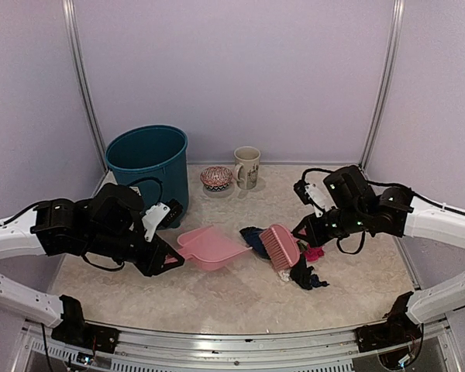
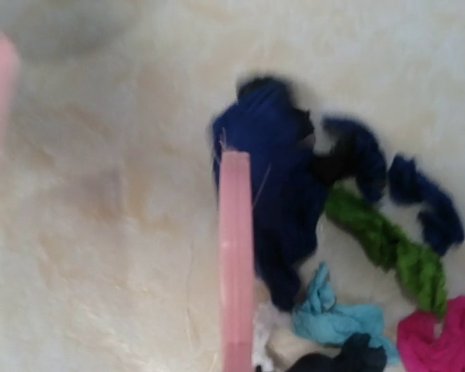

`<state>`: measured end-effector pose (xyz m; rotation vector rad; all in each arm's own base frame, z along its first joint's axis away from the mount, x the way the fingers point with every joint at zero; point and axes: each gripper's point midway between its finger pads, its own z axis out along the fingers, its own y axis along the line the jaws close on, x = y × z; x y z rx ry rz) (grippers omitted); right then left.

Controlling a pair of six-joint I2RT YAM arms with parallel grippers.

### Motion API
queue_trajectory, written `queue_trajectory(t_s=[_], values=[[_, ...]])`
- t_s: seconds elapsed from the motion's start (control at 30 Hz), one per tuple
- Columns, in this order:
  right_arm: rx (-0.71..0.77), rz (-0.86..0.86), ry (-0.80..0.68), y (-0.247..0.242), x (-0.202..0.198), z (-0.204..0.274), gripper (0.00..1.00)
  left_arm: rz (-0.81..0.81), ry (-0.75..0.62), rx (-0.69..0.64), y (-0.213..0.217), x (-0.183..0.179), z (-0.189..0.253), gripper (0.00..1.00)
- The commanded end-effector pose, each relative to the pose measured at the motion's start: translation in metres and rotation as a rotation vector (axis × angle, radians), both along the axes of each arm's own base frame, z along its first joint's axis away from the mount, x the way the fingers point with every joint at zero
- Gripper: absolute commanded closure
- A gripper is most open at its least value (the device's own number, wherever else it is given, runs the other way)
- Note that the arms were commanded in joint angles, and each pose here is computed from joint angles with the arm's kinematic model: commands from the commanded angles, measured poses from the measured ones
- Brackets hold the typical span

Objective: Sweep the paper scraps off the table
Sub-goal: Sweep the paper scraps at the center of the board, then sweep the paper scraps into the dustpan.

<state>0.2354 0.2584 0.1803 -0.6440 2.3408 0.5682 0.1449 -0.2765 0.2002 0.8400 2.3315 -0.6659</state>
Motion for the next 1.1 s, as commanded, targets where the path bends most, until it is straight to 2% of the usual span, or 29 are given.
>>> queue_trajectory(t_s=[0.0, 0.17, 0.33, 0.47, 0.67, 1.07], values=[[0.116, 0.006, -0.1, -0.005, 0.005, 0.064, 1.0, -0.049, 0.012, 0.006, -0.014, -0.007, -0.009, 1.0], [0.061, -0.091, -0.2, -0.033, 0.017, 0.099, 1.0, -0.091, 0.029, 0.04, -0.024, -0.018, -0.026, 1.0], [-0.143, -0.274, -0.286, -0.078, 0.04, 0.096, 1.0, -0.09, 0.04, 0.114, -0.033, -0.022, -0.051, 1.0], [-0.315, -0.361, -0.318, -0.101, 0.058, 0.08, 1.0, -0.039, 0.029, 0.204, -0.033, -0.011, -0.071, 1.0], [-0.412, -0.294, -0.352, -0.089, 0.079, 0.058, 1.0, 0.005, 0.004, 0.285, -0.034, 0.003, -0.092, 1.0], [-0.526, -0.049, -0.362, -0.035, 0.118, 0.016, 1.0, 0.019, -0.024, 0.296, -0.055, 0.022, -0.122, 1.0]])
